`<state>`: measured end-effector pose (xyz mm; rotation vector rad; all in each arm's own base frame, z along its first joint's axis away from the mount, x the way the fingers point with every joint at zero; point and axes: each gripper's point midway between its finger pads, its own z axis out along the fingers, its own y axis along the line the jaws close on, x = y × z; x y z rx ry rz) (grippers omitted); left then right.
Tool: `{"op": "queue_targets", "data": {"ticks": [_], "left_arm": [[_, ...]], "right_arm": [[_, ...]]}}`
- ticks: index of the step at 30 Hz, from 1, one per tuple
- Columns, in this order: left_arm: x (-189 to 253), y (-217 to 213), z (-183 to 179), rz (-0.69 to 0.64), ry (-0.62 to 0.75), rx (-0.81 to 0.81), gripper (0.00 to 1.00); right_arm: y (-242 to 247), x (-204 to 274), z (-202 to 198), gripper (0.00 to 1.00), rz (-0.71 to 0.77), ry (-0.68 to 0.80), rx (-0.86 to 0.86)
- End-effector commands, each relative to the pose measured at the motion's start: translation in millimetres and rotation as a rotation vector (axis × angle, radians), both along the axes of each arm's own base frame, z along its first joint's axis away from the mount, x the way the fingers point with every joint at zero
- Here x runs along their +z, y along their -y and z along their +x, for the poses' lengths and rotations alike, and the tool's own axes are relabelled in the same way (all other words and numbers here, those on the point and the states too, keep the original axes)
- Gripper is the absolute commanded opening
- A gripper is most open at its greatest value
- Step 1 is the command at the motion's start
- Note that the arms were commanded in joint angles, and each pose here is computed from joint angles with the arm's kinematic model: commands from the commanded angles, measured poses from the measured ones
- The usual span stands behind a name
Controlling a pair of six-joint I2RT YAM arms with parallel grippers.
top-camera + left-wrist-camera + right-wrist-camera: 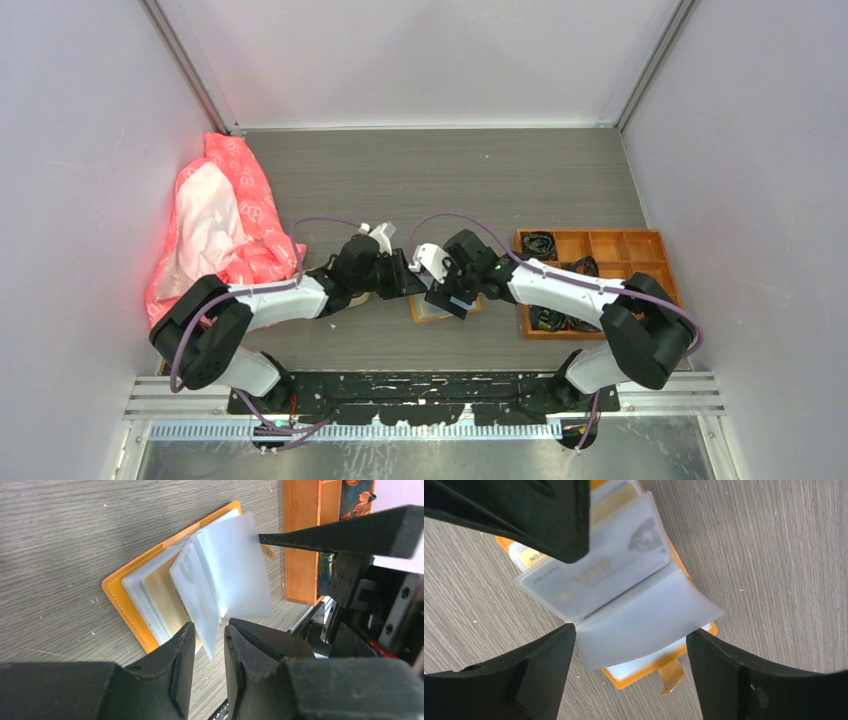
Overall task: Put the credit cards into the card holder
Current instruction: Pick up the credit card from the storage box.
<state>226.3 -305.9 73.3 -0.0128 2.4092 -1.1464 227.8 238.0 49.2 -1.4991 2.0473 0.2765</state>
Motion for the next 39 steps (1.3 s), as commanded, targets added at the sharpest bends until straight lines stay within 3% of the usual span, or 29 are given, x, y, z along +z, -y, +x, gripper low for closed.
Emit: {"op": "queue_targets", "data": {"ticks": [1,13,18,24,29,34,36,39], "left_arm": [[21.4,-0.2,6.3,-0.028,0.074,-0.003,0.27],[37.9,40.4,5.6,-0.100,0.080,-0.110,0.20],[5.8,37.8,4.2,-0.025,0.024,-0.107,0.17],[-34.5,2.6,-5.3,0.139,-0.014,-0.050,0.16],[-34.5,-7.7,-11.0,0.150,-0.009,-0.045,0.16],[24.9,-15.2,-7.1,0.115,0.143,-0.049,0.18],[45.9,-28.7,-8.9,0.149,0.205,-0.042,0.21],[67.4,-57.1,-9.9,0.227,0.294,-0.006,0.38]], "right_arm": [[-6.9,28.2,14.1,0.85,0.083,0.022,-0.044],[9.1,35.8,27.5,0.76,0.152,-0.064,-0.159],[8.7,44.7,26.2,0.73,0.240,-0.140,-0.190],[0.2,61.5,13.5,0.72,0.334,-0.246,-0.150],[0.0,77.1,8.4,0.73,0.350,-0.266,-0.115],[16.1,110.2,17.9,0.80,0.395,-0.151,-0.110],[26.6,128.3,26.8,0.94,0.411,-0.067,-0.133],[37.6,157.3,41.1,1.00,0.471,0.017,-0.219]]}}
